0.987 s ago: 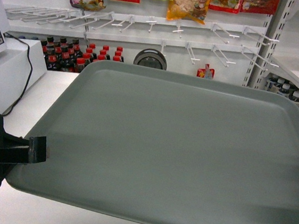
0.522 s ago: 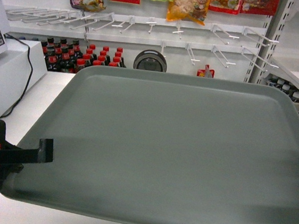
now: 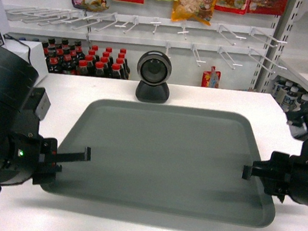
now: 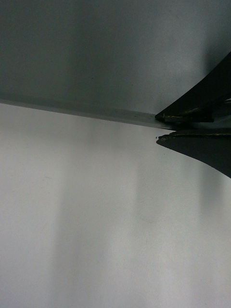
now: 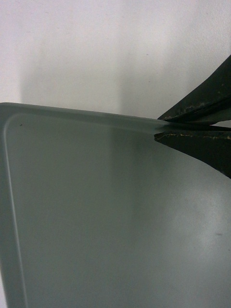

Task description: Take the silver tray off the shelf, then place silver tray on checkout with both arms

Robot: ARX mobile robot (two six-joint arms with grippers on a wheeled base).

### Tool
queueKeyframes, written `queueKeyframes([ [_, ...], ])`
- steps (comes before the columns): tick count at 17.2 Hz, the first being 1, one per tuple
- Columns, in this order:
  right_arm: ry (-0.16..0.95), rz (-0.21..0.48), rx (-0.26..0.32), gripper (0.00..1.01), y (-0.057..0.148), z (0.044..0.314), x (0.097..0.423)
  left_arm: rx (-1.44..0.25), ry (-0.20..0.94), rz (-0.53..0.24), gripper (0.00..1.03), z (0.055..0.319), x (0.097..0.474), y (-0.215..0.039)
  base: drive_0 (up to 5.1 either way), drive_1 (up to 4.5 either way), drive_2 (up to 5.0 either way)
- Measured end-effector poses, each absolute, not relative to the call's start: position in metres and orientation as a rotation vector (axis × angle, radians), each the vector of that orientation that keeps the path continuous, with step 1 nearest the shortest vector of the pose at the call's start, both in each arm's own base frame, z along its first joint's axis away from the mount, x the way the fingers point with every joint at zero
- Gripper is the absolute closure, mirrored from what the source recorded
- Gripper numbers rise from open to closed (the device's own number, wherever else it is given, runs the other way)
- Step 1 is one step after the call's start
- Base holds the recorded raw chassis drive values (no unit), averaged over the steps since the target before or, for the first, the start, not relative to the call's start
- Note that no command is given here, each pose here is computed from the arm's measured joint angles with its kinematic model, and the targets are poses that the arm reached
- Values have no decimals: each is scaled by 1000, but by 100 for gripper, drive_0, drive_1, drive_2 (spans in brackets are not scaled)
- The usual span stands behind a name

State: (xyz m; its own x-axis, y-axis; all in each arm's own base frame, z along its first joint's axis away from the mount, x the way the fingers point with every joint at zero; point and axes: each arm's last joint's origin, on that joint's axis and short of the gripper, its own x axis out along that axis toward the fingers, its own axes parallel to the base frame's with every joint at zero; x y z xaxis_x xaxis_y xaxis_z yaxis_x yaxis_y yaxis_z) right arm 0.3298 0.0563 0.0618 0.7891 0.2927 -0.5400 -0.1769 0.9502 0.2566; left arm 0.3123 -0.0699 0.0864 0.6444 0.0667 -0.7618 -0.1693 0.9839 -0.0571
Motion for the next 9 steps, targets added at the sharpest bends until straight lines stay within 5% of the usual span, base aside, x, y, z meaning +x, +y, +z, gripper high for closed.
queueKeyframes([
  [3, 695, 209, 164, 98, 58, 34, 336, -88, 934, 131, 100, 63, 315, -74, 0, 0, 0],
  [5, 681, 227, 106, 81, 58, 35, 336, -78, 911, 155, 84, 66, 320, -76, 0, 0, 0],
  [7, 611, 224, 82, 62, 48, 57, 331, -95, 870, 164, 66, 86, 317, -71, 0, 0, 0],
  [9, 538, 226, 106, 44, 20, 100, 311, -171, 778, 153, 47, 134, 302, -58, 0, 0, 0],
])
